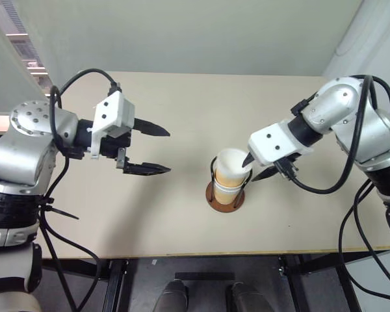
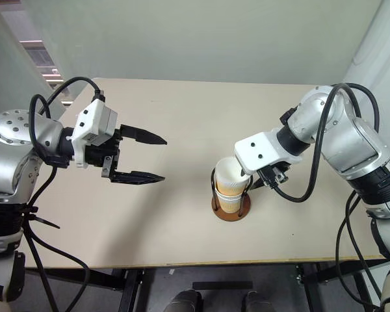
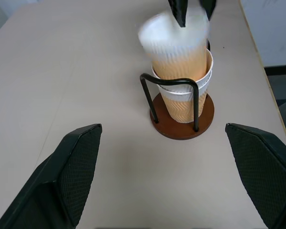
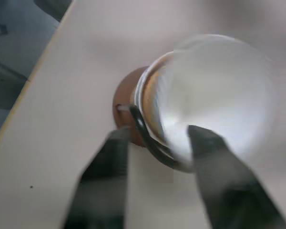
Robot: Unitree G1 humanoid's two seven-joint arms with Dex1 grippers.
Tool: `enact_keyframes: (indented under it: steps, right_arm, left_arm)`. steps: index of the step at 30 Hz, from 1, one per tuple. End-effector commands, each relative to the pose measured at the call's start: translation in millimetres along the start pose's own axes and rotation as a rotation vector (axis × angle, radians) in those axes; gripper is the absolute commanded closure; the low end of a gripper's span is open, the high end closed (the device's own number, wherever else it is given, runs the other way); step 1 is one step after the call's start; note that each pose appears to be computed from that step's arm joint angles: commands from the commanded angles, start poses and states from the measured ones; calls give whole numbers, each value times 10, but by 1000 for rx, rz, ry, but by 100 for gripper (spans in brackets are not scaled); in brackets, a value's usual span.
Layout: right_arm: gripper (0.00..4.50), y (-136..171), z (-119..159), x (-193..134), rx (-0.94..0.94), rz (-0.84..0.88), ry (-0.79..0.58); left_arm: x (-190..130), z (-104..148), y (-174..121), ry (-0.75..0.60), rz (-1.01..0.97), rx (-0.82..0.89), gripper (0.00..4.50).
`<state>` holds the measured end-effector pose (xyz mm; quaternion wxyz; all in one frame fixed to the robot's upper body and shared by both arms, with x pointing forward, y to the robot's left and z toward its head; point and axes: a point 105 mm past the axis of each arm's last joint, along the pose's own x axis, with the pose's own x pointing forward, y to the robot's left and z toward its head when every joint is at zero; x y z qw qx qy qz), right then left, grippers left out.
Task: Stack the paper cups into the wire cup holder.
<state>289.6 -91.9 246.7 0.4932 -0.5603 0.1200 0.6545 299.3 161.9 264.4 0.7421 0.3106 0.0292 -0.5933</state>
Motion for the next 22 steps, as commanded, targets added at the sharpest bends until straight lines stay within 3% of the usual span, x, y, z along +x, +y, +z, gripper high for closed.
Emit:
enact_keyframes:
  steps: [1, 4, 5, 10, 14, 22]
  right_arm:
    - [116, -36, 142, -160, -23, -40, -27]
    - [11, -151, 143, -335, 44, -157, -92]
    - [5, -169, 130, -386, 65, -188, -108]
    - [5, -44, -244, -721, 353, -406, -222]
    - [5, 127, -587, -781, 510, -570, -263]
    - [5, 265, -773, -641, 673, -595, -354]
  left_arm:
    - [-14, 71, 31, -6, 11, 42, 0]
    - [-20, 60, 42, -2, 22, 41, 0]
    - [-29, 55, 45, -1, 28, 39, 0]
    - [-200, -8, 145, -27, 167, -35, 0]
    - [-337, -94, 93, -25, 243, -98, 0]
    - [-496, -296, 35, -9, 343, -197, 0]
